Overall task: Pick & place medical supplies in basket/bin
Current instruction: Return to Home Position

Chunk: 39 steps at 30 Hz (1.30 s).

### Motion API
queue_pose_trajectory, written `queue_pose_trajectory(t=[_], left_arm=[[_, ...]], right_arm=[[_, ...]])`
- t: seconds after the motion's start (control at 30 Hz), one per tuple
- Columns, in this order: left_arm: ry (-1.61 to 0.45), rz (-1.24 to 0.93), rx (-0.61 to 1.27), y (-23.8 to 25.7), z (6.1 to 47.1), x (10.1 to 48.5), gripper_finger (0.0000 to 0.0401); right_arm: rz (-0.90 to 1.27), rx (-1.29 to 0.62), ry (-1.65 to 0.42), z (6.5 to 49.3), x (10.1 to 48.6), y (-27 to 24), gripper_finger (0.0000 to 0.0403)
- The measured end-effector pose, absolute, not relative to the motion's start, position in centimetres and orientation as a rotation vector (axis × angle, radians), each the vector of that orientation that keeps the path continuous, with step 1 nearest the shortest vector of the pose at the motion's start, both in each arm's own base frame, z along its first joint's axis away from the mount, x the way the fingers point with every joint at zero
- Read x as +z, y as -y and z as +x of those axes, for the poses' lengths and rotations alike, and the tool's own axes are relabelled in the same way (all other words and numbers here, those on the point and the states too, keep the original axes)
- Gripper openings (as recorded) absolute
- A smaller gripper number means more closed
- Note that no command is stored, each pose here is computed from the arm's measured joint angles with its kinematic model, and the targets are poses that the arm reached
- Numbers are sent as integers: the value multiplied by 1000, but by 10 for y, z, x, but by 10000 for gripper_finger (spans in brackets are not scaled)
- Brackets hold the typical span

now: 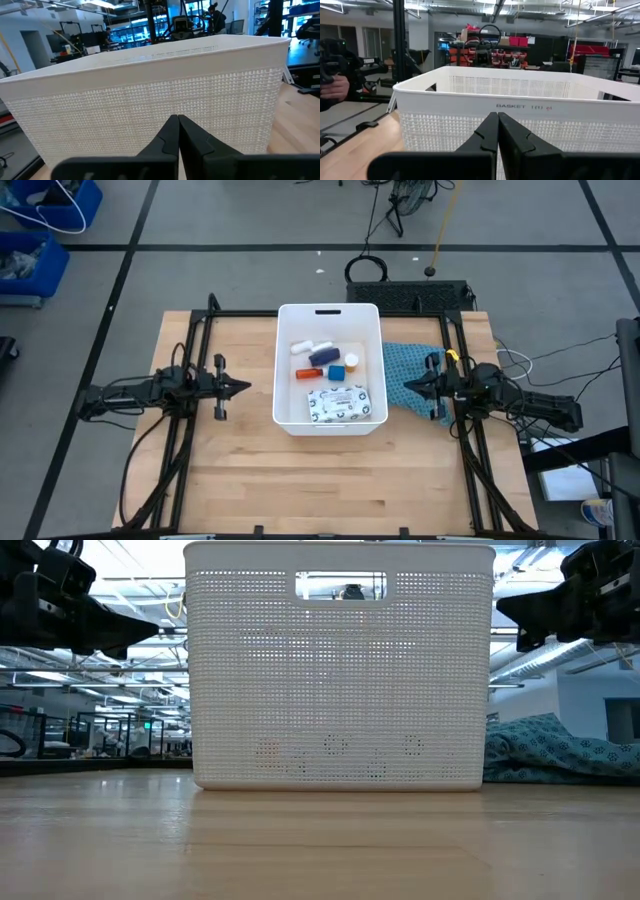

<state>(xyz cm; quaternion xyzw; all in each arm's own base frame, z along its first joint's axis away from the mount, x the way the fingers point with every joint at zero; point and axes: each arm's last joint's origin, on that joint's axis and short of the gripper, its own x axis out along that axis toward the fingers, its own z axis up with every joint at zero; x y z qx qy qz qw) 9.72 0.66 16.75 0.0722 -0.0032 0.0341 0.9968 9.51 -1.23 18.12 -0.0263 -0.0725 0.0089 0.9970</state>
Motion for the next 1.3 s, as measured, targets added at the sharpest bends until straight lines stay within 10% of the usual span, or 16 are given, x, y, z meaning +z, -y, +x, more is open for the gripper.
queue_pose_trajectory(t=[1.3], left_arm=[[53,128,74,-7,97,171,35]], right_arm=[[-44,18,156,95,182,12,0]])
